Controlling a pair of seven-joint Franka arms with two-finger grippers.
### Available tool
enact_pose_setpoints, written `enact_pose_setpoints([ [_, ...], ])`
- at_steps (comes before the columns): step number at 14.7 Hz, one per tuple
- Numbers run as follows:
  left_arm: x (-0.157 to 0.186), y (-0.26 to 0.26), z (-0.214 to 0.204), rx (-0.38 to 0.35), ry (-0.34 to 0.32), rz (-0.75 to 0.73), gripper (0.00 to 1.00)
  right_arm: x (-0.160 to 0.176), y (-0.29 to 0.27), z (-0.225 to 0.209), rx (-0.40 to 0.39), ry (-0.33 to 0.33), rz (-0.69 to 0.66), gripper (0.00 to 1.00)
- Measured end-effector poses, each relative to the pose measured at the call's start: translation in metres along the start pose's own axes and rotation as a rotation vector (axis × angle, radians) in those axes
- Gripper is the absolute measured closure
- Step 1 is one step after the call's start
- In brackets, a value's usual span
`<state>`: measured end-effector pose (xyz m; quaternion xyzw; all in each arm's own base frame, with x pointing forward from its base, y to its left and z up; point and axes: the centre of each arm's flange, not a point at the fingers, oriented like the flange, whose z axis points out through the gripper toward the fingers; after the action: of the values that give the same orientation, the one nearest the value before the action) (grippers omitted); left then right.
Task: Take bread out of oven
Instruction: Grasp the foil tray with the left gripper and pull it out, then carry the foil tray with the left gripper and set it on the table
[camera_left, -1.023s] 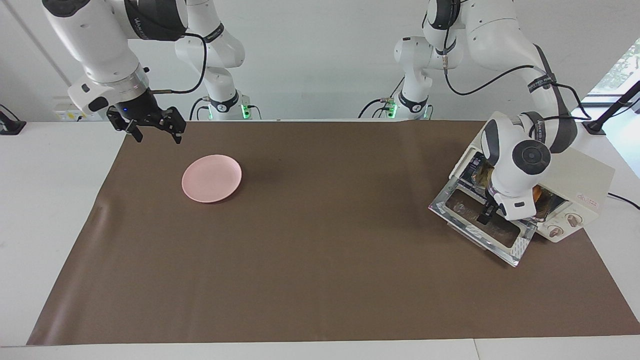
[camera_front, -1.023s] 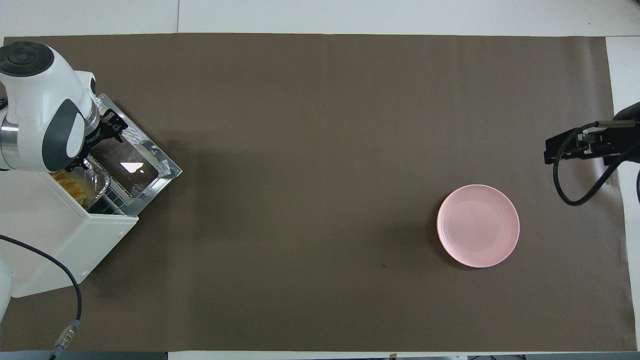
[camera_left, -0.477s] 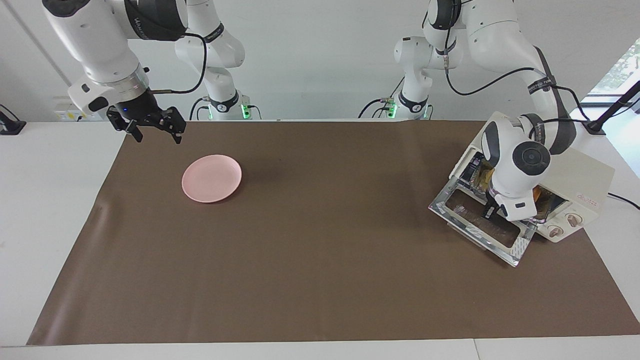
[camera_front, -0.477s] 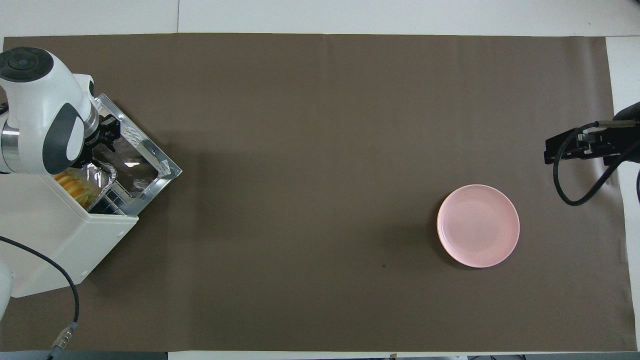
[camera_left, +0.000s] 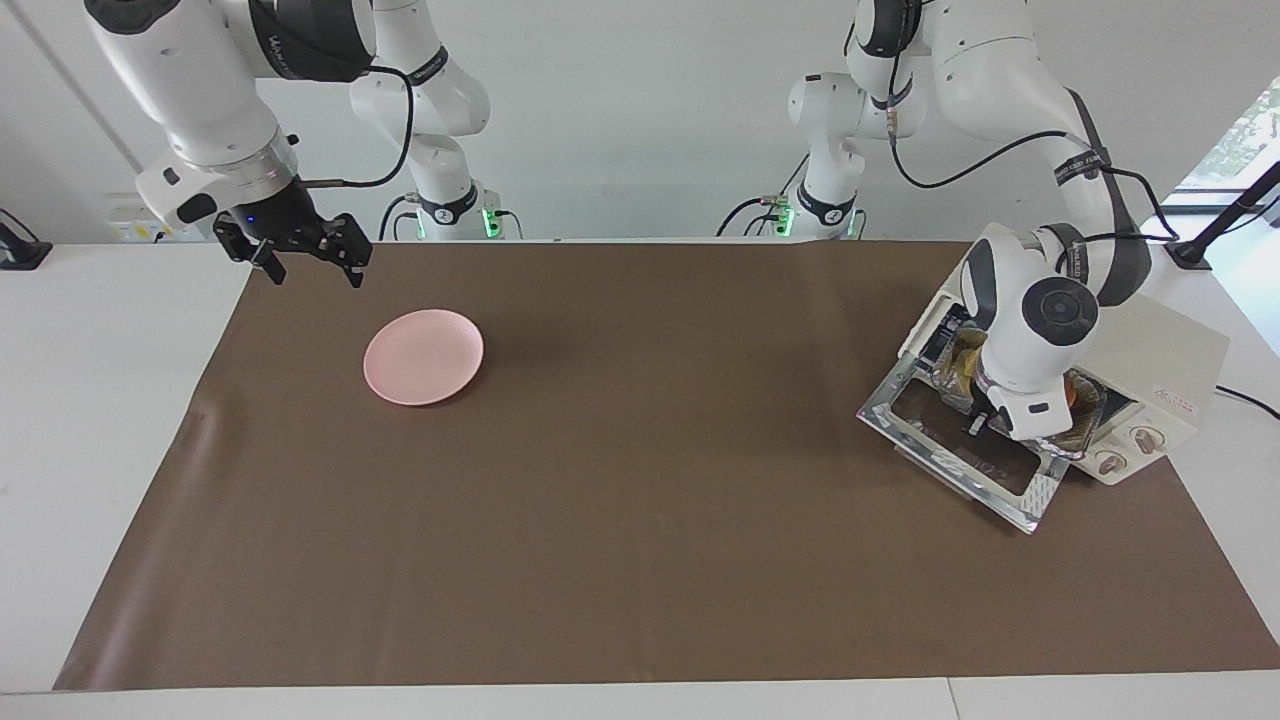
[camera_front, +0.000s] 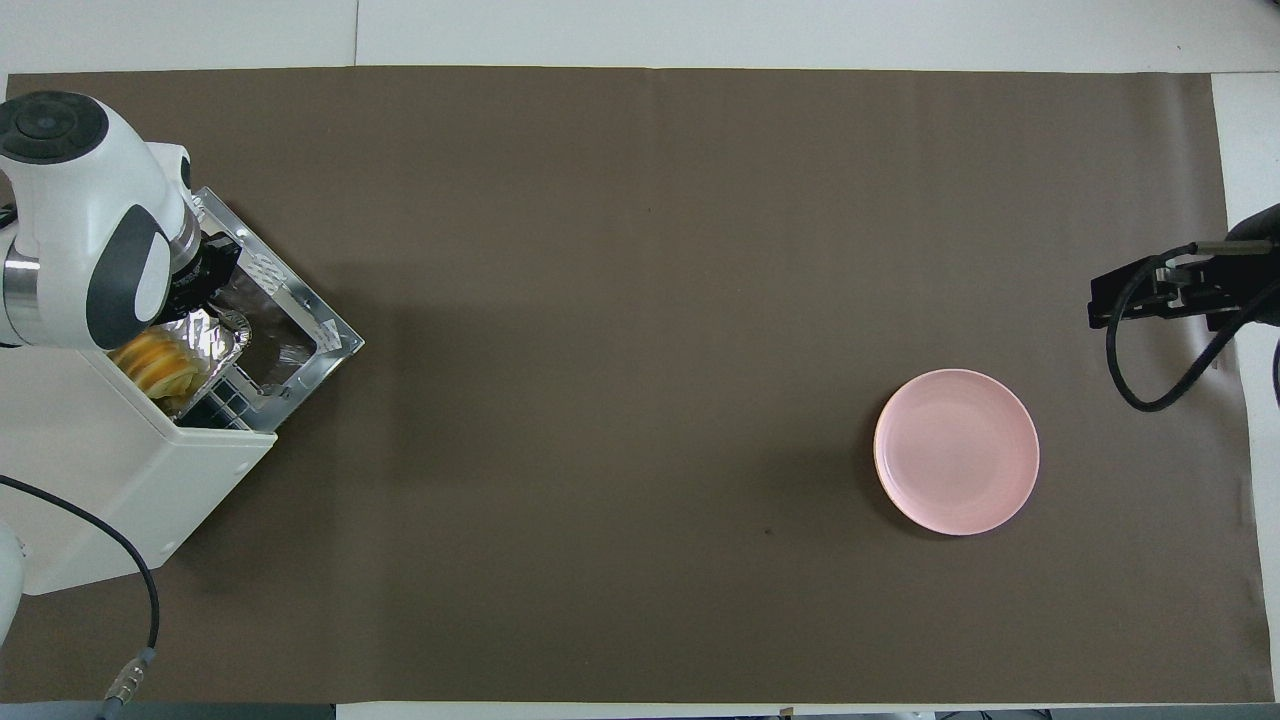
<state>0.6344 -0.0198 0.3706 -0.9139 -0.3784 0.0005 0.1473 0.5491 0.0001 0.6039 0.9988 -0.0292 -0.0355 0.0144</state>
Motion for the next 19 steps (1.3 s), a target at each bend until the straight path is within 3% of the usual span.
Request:
enact_pose_setpoints([
  [4, -0.023, 0.035, -0.04, -0.074, 0.064, 0.058, 0.98, 0.0, 0.0, 0.0, 0.0, 0.0, 0.0, 0.0],
  [8, -0.071, 0.084, -0.069, -0.162, 0.072, 0.131, 0.98, 0.0, 0.0, 0.0, 0.0, 0.0, 0.0, 0.0],
  [12, -0.16, 0.152, -0.092, -0.207, 0.108, 0.276, 0.98, 0.0, 0.0, 0.0, 0.0, 0.0, 0.0, 0.0],
  [16, -0.252, 0.214, -0.122, -0.192, 0.086, 0.389, 0.98, 0.0, 0.0, 0.0, 0.0, 0.0, 0.0, 0.0],
  [19, -0.276, 0.225, -0.132, -0.211, 0.035, 0.398, 0.98, 0.0, 0.0, 0.0, 0.0, 0.0, 0.0, 0.0],
])
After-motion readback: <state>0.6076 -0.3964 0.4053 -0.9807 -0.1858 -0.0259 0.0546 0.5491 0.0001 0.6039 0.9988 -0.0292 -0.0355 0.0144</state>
